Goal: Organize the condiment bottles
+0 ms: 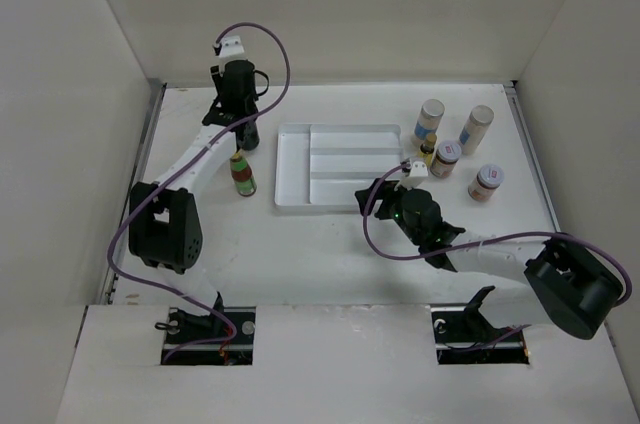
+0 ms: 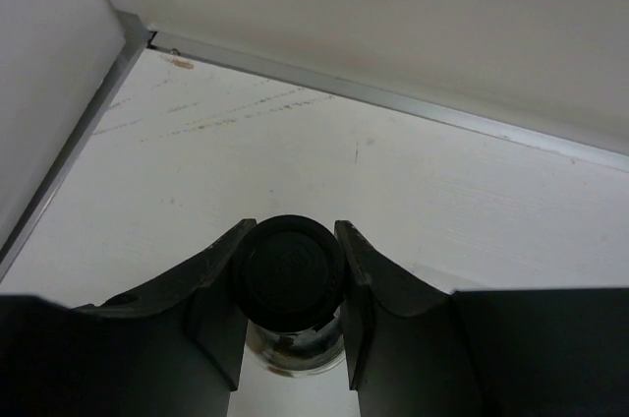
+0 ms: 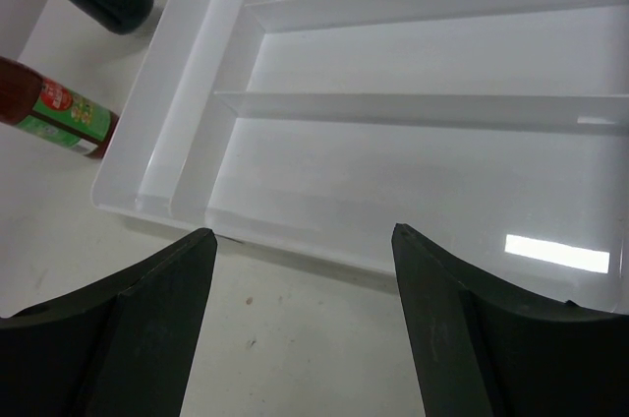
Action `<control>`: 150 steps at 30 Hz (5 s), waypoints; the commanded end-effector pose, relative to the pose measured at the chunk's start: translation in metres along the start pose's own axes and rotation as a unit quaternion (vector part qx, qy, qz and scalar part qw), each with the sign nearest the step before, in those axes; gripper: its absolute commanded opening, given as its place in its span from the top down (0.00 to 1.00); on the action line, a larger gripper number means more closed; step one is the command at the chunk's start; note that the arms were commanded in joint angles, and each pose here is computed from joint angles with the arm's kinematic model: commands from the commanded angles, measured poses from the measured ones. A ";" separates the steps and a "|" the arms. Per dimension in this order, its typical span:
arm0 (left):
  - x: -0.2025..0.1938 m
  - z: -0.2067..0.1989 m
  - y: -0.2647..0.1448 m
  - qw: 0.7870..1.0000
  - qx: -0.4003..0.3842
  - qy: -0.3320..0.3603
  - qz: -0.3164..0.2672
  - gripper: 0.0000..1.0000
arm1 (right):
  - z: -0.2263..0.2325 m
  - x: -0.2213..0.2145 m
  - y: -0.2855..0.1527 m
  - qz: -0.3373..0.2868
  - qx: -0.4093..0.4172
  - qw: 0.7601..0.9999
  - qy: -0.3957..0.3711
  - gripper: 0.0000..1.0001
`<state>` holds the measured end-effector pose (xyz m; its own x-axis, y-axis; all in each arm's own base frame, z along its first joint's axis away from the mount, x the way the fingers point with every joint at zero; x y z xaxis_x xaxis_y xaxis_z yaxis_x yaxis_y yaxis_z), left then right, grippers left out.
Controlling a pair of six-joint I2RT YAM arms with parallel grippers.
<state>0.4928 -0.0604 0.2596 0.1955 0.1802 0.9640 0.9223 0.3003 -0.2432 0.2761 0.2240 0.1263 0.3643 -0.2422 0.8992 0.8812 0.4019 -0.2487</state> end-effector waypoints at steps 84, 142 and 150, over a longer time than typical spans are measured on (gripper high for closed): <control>-0.058 0.059 -0.119 0.997 0.008 -0.077 -0.009 0.76 | 0.017 0.016 0.006 -0.018 0.040 0.999 0.033 0.10; -0.043 -0.090 -0.091 0.986 -0.140 -0.059 -0.066 0.30 | 0.017 0.017 0.006 -0.022 0.040 0.999 0.027 0.07; -0.004 -0.073 -0.147 0.972 -0.179 -0.107 -0.107 0.00 | 0.020 0.039 -0.003 -0.051 0.044 0.998 0.019 0.52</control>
<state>0.4032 -0.1809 0.2460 0.0893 0.2425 0.9660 0.9950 0.0212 -0.0973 0.2741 0.2276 0.1283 0.3842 -0.2503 0.8887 0.8616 0.4432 -0.2476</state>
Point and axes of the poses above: each gripper's point midway between its finger pads, its own y axis out along the fingers, its own z axis along the line the jaws close on, x = y × z, the point moved 3 cm from there along -y, back along the fingers, and after that the axes turned 5 degrees about -y, right-handed, at the moved point
